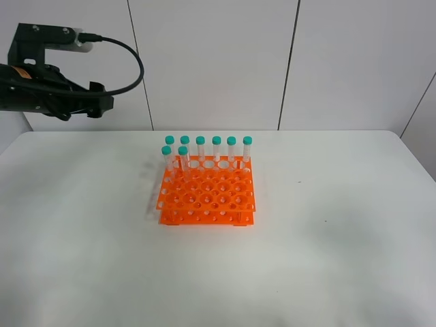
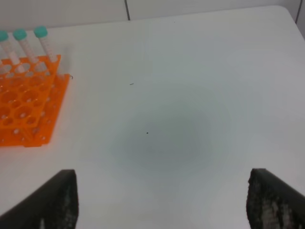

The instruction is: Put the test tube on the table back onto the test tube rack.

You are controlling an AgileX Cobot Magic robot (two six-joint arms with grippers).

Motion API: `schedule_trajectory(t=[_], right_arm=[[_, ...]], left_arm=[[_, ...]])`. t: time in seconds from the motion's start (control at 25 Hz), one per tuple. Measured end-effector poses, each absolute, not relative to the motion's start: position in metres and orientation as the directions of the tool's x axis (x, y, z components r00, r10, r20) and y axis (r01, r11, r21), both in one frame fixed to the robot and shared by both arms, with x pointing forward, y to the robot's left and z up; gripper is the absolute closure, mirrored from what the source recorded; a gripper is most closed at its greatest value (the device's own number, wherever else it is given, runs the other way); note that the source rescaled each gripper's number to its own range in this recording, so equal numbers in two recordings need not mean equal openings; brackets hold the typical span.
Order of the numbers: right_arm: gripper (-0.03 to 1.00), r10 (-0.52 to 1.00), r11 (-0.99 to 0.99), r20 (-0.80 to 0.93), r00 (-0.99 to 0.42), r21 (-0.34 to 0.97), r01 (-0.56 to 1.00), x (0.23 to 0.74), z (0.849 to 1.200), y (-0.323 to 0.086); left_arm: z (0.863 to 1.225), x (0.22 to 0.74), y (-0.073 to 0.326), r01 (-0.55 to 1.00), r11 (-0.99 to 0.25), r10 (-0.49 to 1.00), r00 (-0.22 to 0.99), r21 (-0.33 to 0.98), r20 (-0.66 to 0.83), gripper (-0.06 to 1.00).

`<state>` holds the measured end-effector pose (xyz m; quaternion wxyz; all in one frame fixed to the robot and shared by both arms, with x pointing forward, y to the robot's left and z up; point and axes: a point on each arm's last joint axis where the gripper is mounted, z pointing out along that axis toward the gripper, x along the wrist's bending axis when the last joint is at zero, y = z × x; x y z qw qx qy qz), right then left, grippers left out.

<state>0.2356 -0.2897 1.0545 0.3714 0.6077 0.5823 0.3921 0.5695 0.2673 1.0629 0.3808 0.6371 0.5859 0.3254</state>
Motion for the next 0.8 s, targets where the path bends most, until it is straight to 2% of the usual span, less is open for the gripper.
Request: schedule_trajectory(t=[0.36, 0.6, 0.8], right_arm=[[0.04, 0.999, -0.046, 0.044, 0.014, 0.908, 0.416, 0.236, 1.055, -0.29], [0.04, 0.999, -0.046, 0.044, 0.014, 0.908, 0.416, 0.236, 1.055, -0.29], [0.04, 0.999, -0.046, 0.044, 0.014, 0.908, 0.416, 0.236, 1.055, -0.29]], left_arm=[[1.087, 0.528, 0.29, 0.494, -0.06, 0.996, 0.082, 0.867, 0.023, -0.05], [1.104, 0.475, 0.305, 0.414, -0.037, 0.999, 0.024, 0.909, 0.03, -0.05], [1.102, 0.422, 0.309, 0.397, 0.004, 1.0, -0.007, 0.918, -0.001, -0.05]])
